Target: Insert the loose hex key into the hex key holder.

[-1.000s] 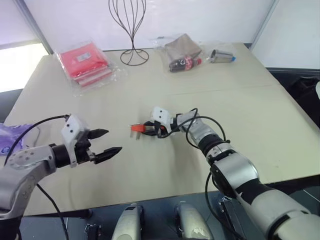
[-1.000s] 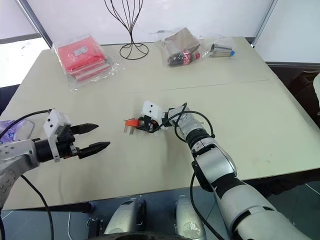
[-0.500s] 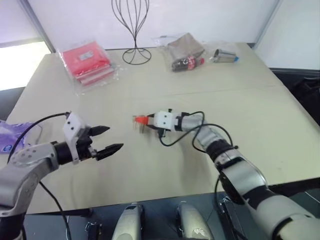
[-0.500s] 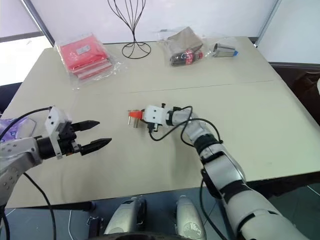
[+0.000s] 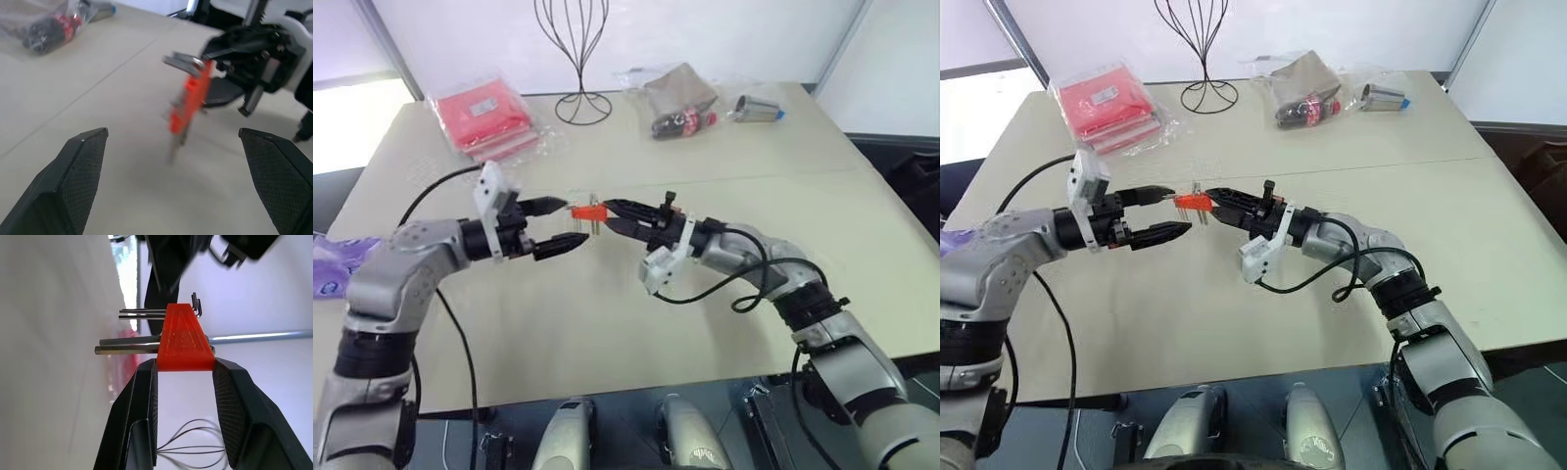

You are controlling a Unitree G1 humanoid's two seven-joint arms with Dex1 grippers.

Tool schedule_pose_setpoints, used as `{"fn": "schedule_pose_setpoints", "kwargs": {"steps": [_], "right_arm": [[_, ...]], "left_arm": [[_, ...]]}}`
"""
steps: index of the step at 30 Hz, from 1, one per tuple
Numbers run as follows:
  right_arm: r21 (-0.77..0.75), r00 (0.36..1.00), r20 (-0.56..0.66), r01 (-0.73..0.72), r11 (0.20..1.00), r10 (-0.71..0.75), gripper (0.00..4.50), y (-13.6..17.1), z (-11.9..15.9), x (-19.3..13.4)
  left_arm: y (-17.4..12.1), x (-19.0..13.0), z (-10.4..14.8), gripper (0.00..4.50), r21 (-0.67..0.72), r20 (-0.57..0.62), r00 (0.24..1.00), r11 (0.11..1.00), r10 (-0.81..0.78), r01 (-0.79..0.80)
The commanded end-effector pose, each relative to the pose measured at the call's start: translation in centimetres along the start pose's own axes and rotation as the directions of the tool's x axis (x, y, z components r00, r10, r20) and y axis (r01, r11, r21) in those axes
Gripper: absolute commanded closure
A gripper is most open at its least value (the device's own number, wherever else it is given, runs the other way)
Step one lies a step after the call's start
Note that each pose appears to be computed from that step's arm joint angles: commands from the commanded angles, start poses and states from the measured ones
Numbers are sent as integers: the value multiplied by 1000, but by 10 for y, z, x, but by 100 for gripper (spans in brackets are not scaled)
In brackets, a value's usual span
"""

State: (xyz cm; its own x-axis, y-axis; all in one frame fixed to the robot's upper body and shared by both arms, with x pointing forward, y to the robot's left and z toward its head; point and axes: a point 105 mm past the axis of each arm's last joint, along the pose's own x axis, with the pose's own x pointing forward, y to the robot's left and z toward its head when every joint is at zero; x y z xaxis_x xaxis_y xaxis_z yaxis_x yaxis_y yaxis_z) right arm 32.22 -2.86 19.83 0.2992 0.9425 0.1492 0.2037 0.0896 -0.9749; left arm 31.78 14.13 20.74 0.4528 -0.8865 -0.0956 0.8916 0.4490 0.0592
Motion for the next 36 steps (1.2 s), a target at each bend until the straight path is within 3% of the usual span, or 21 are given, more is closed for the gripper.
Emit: {"fn": "schedule_pose_setpoints", "kwargs": {"steps": [1, 17, 36], "right_arm": [[-44, 997, 36, 64, 997, -62, 348, -19, 4, -4], [7, 992, 104, 69, 998, -69, 348, -25, 14, -9], [24, 996, 80, 41, 999, -43, 348, -28, -6, -12]], "left_arm": [[-1, 5, 10, 0, 21, 22, 999, 999, -45, 45], [-11, 19, 25, 0, 38, 84, 987, 990, -136, 133], [-20, 16, 33, 0, 61, 112, 984, 989, -140, 133]]}}
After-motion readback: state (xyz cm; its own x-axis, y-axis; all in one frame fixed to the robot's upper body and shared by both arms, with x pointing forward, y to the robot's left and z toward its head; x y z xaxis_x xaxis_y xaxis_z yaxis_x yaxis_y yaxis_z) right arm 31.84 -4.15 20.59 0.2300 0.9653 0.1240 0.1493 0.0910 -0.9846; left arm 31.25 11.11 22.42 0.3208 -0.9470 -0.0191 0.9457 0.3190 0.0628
